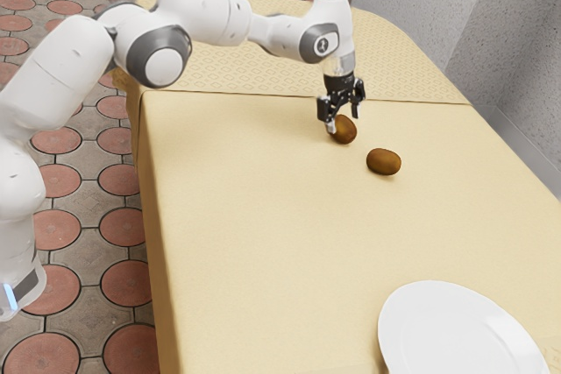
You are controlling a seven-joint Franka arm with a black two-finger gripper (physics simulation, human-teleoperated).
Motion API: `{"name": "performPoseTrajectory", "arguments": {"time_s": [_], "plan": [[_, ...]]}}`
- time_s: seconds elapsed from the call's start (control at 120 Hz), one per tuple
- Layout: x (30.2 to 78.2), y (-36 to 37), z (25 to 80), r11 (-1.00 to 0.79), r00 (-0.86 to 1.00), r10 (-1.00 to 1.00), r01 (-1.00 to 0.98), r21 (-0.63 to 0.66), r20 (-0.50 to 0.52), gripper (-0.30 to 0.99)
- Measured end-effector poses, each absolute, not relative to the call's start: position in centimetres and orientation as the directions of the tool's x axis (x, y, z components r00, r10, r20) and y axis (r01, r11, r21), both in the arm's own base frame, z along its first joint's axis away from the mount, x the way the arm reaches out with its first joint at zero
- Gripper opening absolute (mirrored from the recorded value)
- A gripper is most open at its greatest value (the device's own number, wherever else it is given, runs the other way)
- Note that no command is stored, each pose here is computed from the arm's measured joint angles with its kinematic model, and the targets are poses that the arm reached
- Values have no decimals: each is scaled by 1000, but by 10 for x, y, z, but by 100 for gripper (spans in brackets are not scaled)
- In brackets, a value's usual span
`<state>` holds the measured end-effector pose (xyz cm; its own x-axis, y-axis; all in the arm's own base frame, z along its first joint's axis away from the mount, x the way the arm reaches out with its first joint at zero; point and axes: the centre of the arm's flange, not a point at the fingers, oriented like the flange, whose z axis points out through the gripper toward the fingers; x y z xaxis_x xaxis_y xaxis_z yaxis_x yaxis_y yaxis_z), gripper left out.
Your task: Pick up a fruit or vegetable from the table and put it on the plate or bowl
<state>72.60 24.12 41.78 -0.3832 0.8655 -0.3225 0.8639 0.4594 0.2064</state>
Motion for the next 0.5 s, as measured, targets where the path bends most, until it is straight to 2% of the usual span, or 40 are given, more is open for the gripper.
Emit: {"name": "performPoseTrajectory", "arguments": {"time_s": [0.5], "plan": [[733,242,396,463,-384,861,863,202,-333,70]]}}
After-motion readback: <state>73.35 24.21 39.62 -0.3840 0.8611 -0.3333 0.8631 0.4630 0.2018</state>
